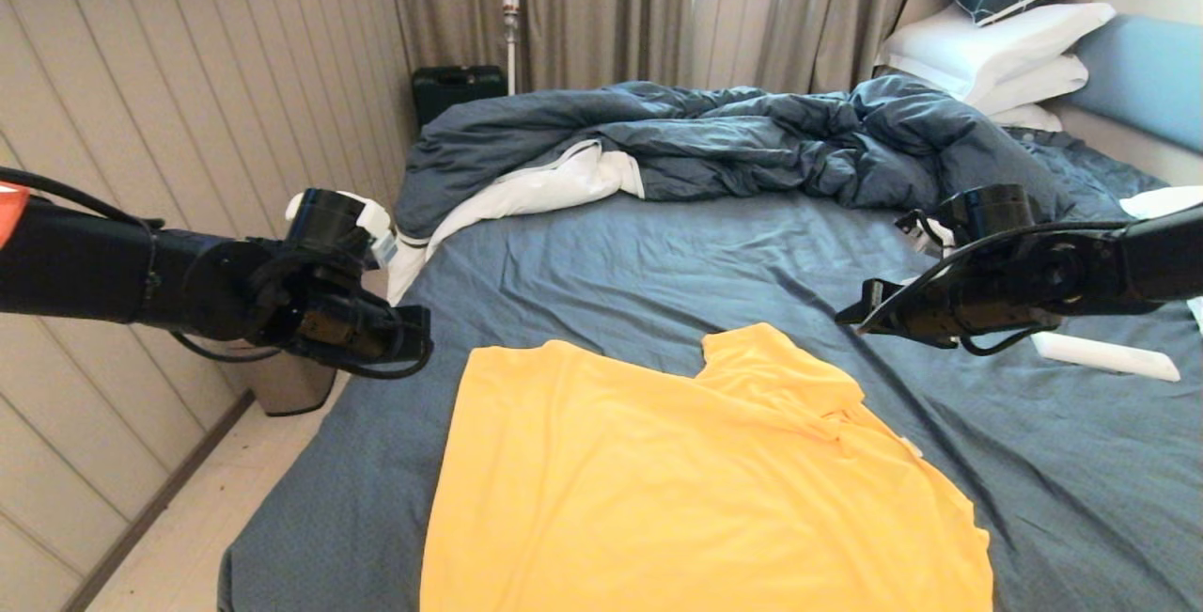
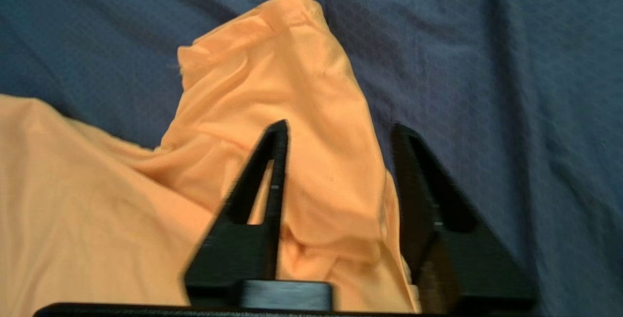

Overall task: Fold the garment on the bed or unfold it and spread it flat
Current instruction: Unford the yellow T-shirt

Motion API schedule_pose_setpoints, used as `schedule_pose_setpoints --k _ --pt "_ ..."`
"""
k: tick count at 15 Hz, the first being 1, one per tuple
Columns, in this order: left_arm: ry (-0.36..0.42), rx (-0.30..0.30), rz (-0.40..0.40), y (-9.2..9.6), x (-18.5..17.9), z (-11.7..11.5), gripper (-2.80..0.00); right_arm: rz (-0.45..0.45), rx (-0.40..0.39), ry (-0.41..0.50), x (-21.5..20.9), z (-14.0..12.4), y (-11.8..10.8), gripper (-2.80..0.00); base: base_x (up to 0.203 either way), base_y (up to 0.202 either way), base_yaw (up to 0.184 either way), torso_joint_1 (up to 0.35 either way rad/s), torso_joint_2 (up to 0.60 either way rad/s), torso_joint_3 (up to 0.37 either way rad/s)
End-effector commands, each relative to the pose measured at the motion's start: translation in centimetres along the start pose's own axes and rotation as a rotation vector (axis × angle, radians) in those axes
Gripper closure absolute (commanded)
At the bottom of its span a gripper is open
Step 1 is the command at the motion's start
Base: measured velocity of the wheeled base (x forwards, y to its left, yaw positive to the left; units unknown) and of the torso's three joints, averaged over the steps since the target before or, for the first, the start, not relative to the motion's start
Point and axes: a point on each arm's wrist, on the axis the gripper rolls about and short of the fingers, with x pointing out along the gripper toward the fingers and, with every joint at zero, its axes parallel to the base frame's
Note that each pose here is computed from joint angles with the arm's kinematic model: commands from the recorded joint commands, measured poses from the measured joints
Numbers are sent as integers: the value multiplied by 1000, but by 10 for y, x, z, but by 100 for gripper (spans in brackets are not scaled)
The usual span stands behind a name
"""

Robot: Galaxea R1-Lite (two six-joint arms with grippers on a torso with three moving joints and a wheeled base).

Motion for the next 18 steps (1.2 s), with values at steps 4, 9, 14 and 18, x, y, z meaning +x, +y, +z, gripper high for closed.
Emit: schedule_pose_setpoints --k 4,9,14,18 --pt "67 -8 3 0 50 -7 -280 15 -13 83 46 -16 7 -280 0 0 0 0 0 0" --pt "59 -12 6 2 78 -12 -280 16 -16 94 67 -17 6 -280 0 0 0 0 0 0" --pt "40 -12 -9 0 92 -15 -280 13 -18 105 82 -20 5 -280 0 0 0 0 0 0" --pt "69 -7 -12 -2 102 -23 -280 -11 -37 94 91 -20 13 -280 0 0 0 0 0 0"
